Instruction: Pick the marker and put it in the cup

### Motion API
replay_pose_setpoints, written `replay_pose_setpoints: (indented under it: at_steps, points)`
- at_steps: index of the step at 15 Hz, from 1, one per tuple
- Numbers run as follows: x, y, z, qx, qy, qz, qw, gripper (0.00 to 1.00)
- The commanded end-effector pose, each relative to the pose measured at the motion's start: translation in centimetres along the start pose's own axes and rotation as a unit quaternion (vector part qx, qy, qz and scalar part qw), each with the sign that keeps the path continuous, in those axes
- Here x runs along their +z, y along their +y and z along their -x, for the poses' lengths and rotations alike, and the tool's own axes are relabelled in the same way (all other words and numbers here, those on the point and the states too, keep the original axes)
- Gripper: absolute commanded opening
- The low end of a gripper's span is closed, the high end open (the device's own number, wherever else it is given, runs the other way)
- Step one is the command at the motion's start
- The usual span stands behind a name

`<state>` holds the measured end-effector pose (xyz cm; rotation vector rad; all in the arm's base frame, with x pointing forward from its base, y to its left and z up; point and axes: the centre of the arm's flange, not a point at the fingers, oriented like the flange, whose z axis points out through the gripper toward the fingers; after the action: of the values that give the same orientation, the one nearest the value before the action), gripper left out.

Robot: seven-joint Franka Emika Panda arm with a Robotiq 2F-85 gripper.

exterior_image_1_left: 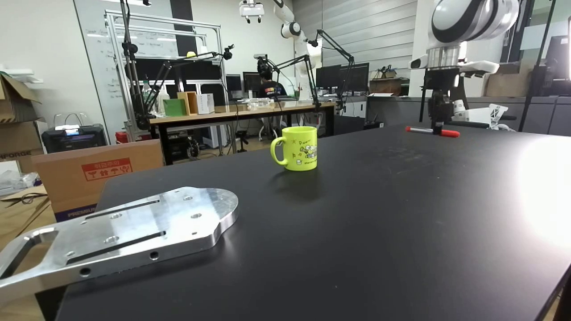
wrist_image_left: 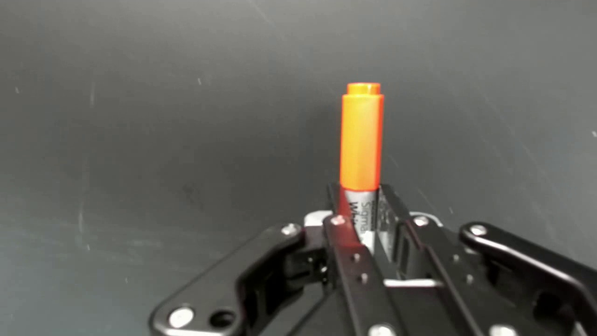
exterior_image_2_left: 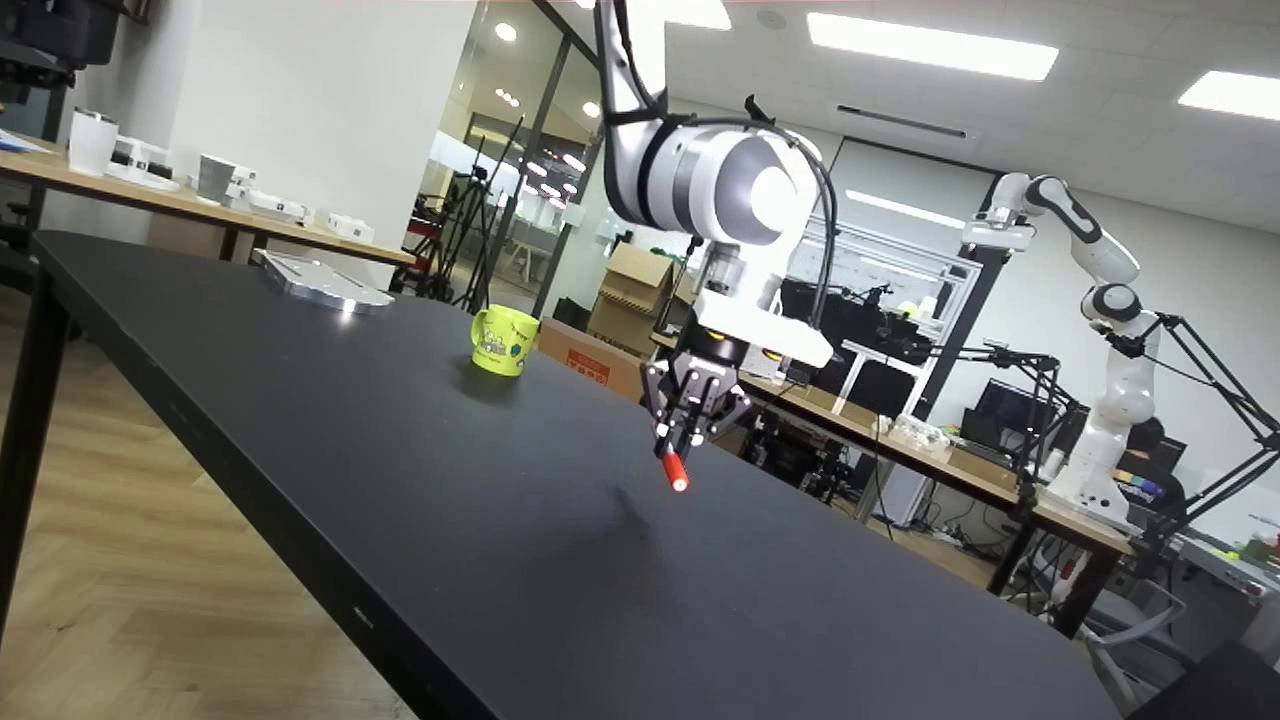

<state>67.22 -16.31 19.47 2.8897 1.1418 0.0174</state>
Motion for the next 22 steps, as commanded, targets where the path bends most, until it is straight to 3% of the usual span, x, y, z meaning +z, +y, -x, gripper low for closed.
replay_pose_setpoints:
  at_steps: [1, 3, 5, 10, 11, 12, 22]
  points:
    - [-5.5, -2.5, -4.8, -0.016, 0.059, -0.027, 0.9978, 0.05]
    - [-8.5, -4.0, -7.6, -0.029, 0.098, -0.045, 0.9938, 0.05]
    - [-10.9, -5.1, -10.0, -0.037, 0.137, -0.103, 0.9846, 0.05]
    - [-15.0, -7.1, -13.7, -0.088, 0.187, -0.224, 0.9525, 0.05]
    - [-15.6, -7.3, -13.8, -0.08, 0.174, -0.236, 0.9529, 0.05]
    - [-14.5, -8.6, -12.7, -0.08, 0.175, -0.211, 0.9583, 0.2]
    - [-14.9, -8.5, -12.9, -0.084, 0.173, -0.231, 0.9539, 0.2]
